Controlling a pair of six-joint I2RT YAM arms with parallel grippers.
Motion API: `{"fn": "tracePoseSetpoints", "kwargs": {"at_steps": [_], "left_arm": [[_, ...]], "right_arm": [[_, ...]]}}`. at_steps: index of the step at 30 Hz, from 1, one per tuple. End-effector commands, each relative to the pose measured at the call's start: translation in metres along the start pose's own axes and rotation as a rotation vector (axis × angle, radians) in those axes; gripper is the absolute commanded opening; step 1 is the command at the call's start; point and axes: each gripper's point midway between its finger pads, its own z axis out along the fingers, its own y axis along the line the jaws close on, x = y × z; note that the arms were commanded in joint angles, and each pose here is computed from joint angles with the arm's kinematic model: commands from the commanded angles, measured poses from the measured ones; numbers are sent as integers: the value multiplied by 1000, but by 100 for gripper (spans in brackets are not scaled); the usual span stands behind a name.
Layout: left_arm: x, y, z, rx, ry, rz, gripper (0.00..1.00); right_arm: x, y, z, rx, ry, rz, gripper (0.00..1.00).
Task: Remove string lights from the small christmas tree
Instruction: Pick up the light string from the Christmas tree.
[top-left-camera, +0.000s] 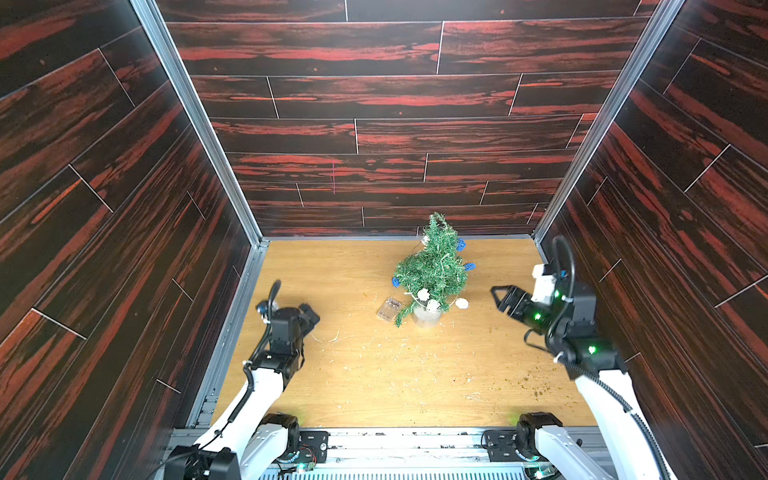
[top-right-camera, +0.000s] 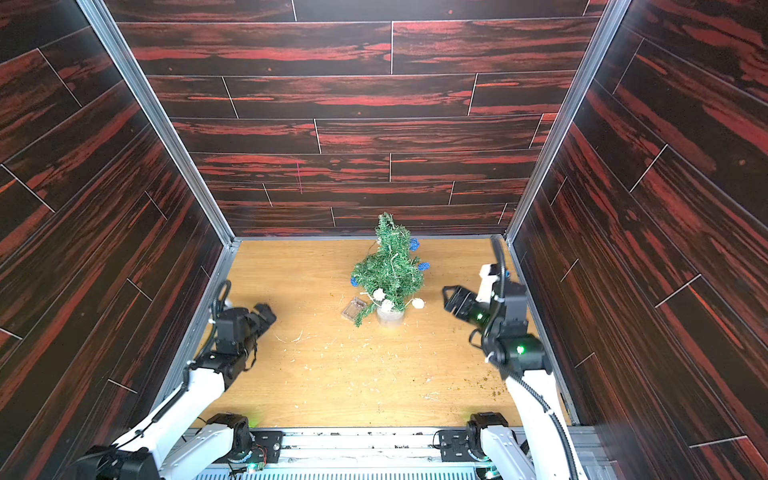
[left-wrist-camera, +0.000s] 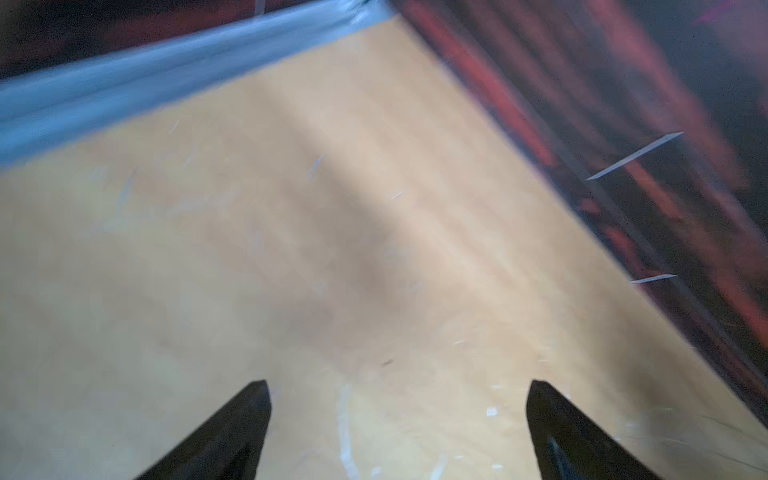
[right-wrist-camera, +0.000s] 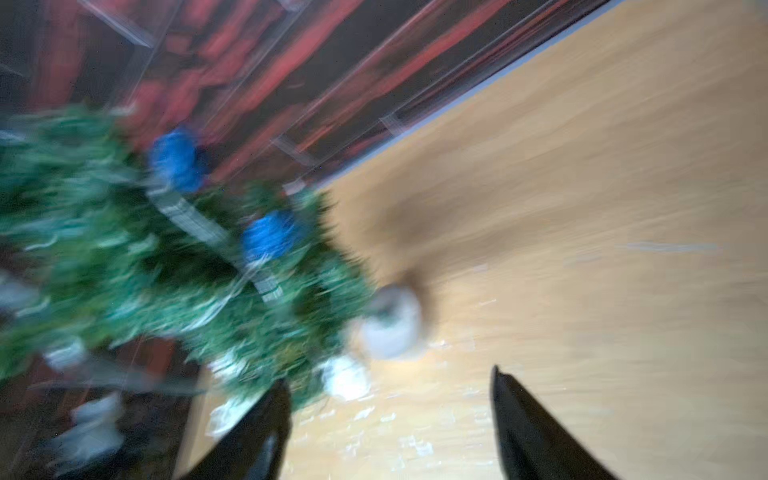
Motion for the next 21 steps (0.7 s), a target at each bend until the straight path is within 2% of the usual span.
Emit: {"fn": "tracePoseSetpoints", "kwargs": {"at_steps": [1, 5, 7, 11, 21], "left_arm": [[-10, -27, -1, 112, -21, -13, 97], [2, -35, 7, 156, 16, -6, 92], [8, -39, 10, 180, 33, -2, 90], [18, -45, 16, 190, 67, 35, 86], [27, -55, 20, 213, 101, 58, 83]], "right_arm": [[10, 52, -8, -210, 15, -86, 57], [27, 80, -1, -274, 43, -174, 40], [33, 91, 5, -300, 56, -200, 38], [39, 104, 24, -281, 77, -267, 38], [19, 114, 53, -242, 16, -316, 39]]}}
